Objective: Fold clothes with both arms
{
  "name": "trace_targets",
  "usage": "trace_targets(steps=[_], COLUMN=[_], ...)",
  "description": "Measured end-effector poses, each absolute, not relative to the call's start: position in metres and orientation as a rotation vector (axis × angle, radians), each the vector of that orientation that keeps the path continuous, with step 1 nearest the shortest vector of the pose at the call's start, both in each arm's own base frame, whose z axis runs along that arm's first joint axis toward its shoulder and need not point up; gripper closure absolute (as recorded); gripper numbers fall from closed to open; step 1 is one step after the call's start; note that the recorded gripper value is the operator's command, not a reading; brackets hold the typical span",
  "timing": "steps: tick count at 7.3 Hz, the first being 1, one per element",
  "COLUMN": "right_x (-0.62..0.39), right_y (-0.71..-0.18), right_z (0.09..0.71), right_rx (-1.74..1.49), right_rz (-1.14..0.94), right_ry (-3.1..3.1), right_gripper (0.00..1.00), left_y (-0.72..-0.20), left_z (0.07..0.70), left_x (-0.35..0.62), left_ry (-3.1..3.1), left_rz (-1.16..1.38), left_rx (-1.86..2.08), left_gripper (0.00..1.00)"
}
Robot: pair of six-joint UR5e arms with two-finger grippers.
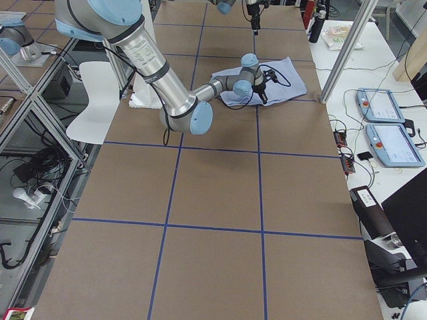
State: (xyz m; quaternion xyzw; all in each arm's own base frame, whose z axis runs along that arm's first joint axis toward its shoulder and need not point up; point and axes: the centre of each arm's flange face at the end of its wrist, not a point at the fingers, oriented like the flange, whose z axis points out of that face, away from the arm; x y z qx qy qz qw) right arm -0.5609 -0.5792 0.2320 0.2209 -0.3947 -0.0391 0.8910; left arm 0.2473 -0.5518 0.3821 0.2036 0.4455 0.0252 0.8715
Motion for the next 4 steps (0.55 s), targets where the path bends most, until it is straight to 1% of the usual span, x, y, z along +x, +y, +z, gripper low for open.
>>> trace_targets(steps=[1,2,4], right_x=[-0.543,-0.53,-0.526], right_y=[-0.568,-0.546,-0.492], right_z=[0.214,0.209,0.219], right_rx=[0.376,0.294,0.133], right_rz=[-0.034,0.042,0.257], right_ry=[-0.841,-0.856,-0.89], right_gripper=[0.0,0.0,0.03], left_y=[-0.552,-0.552,-0.552], left_z=[0.382,0.382,0.382], left_x=[0.247,0.247,0.247], left_ry=[0.931,0.931,0.932], left_rz=[0.053,0.053,0.053], left_rx=[0.426,0.426,0.426], left_gripper=[0.0,0.0,0.0])
